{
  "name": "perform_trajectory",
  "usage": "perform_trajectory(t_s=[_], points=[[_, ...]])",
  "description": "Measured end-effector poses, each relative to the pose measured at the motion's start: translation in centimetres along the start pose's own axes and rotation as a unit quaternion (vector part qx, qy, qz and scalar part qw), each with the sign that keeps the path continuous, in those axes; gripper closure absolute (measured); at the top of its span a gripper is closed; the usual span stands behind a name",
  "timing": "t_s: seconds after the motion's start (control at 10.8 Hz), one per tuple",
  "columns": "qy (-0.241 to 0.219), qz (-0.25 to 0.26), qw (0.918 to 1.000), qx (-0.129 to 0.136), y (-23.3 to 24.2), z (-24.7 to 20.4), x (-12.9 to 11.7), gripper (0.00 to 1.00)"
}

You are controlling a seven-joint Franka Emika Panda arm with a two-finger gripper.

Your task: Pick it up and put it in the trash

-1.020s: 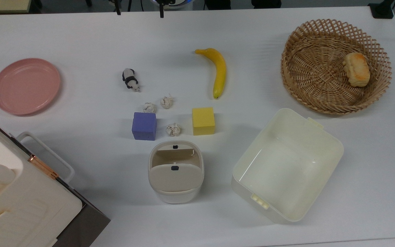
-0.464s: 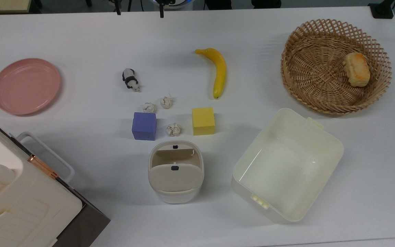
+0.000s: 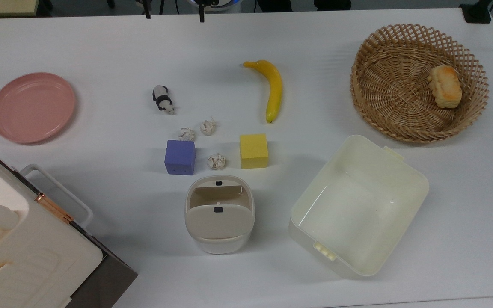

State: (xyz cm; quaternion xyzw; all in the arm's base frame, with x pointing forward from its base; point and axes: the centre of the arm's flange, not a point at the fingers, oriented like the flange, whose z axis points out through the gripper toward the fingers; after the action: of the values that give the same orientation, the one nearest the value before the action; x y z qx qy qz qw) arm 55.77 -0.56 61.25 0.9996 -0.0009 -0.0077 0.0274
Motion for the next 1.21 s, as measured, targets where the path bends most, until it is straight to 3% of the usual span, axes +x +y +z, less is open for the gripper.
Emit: perform_trajectory(t_s=[0.56,1.21], points=[[-0.003,-0.001,1.0000,0.000,-0.1,0.3,0.1,0.00],[-0.004,-0.004,1.0000,-0.002,-0.6,3.2,2.4,0.00]])
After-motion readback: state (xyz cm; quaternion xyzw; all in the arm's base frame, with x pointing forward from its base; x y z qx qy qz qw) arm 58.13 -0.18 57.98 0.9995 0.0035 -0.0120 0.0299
